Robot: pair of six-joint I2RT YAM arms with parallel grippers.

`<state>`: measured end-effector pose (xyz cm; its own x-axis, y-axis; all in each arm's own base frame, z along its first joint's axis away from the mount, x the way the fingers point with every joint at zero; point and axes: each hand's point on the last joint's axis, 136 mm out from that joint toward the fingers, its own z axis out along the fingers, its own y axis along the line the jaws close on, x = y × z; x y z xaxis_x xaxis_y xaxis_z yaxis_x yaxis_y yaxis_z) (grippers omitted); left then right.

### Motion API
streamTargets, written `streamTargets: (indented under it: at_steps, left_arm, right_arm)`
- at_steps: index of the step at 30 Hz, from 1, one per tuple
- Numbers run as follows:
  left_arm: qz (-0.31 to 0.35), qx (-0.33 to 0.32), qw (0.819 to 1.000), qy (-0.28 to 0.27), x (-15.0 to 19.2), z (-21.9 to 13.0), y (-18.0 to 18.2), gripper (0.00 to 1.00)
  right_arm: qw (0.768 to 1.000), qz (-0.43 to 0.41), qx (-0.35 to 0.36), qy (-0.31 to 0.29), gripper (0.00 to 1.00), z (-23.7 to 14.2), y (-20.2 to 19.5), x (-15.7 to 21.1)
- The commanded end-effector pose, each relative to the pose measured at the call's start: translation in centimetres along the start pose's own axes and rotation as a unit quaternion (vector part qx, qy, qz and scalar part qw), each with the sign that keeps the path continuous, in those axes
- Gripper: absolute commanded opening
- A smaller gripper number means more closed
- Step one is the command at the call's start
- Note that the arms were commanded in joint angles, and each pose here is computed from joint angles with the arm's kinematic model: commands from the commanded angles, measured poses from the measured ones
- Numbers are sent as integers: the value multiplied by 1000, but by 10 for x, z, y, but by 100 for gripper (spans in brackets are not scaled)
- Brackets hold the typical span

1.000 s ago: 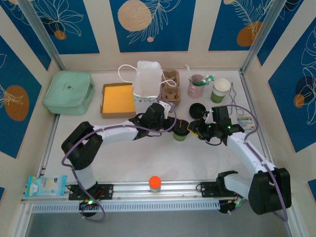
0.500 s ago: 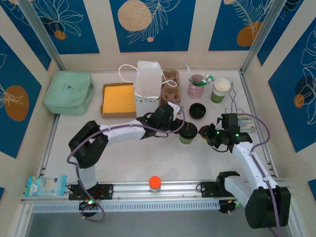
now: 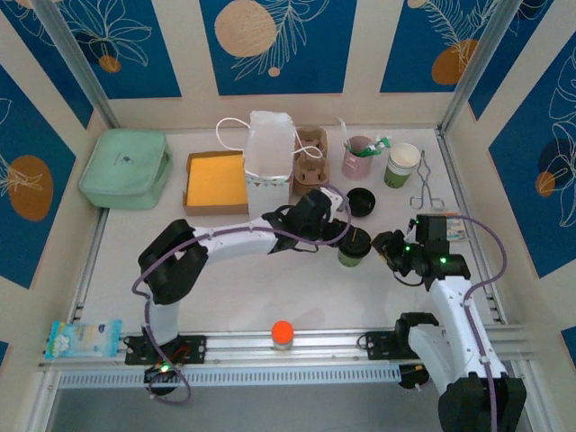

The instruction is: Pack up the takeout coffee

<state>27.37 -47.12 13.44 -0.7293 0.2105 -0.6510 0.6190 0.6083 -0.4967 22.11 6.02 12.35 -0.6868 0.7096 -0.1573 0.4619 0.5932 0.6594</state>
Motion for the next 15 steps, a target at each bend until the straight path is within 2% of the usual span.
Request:
streamTargets:
  at_steps: [1, 15]
  left_arm:
    - [1, -27, 997, 73, 43, 14, 13, 48]
    - [13, 1, 997, 70, 32, 27, -16, 48]
  right_arm:
    - [1000, 15, 15, -3, 37, -8, -8, 1]
    - [1000, 19, -3, -15, 38, -19, 0, -4]
